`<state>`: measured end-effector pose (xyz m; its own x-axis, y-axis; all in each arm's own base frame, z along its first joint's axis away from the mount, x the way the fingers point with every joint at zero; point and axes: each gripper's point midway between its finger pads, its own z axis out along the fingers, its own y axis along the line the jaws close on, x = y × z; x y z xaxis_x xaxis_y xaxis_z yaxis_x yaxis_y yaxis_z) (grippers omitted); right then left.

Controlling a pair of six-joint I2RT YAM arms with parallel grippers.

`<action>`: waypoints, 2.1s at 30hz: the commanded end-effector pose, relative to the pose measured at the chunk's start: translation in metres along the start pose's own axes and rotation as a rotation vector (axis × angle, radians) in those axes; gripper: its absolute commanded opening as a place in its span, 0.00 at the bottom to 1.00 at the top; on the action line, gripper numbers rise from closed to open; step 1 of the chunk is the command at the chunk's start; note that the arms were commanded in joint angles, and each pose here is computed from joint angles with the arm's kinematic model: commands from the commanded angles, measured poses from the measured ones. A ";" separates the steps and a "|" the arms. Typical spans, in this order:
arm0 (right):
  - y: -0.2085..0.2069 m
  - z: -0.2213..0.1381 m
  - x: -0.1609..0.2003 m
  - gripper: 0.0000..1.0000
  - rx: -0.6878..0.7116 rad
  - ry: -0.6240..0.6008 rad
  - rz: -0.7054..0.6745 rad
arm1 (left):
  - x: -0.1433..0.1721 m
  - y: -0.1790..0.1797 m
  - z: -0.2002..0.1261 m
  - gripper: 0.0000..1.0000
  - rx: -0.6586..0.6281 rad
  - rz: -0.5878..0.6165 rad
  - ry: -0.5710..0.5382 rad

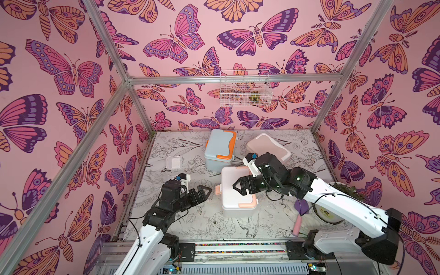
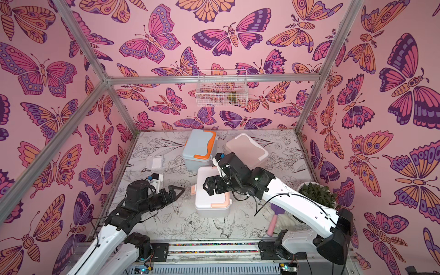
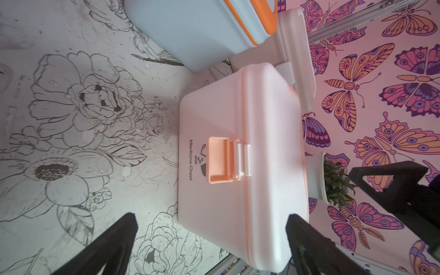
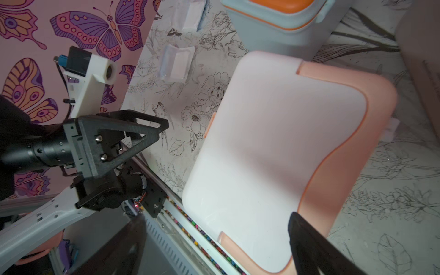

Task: Open first aid kits and take out gauze
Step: Close the lid of the first aid kit, then fasten the fastener of the first aid kit.

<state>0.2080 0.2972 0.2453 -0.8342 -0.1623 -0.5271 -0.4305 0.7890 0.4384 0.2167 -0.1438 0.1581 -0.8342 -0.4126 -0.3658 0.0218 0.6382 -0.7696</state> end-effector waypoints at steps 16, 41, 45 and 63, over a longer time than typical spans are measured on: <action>-0.014 0.040 -0.012 0.53 0.167 0.056 -0.167 | -0.038 -0.021 0.061 1.00 0.299 -0.170 0.059; -0.054 0.096 0.044 0.37 0.437 0.288 -0.198 | -0.001 -0.042 0.073 0.94 0.577 -0.270 0.127; -0.054 0.093 0.045 0.37 0.422 0.272 -0.187 | -0.005 -0.054 0.058 0.94 0.615 -0.254 0.110; -0.042 0.089 0.039 0.37 0.368 0.235 -0.157 | 0.005 -0.018 0.035 0.96 0.291 -0.210 0.046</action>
<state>0.2453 0.3269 0.1700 -0.7891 -0.3536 -0.5023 -0.4519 0.8880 0.0849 0.2368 -0.1902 0.1817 -0.8574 -0.4801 -0.1857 0.0966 0.2042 -0.9742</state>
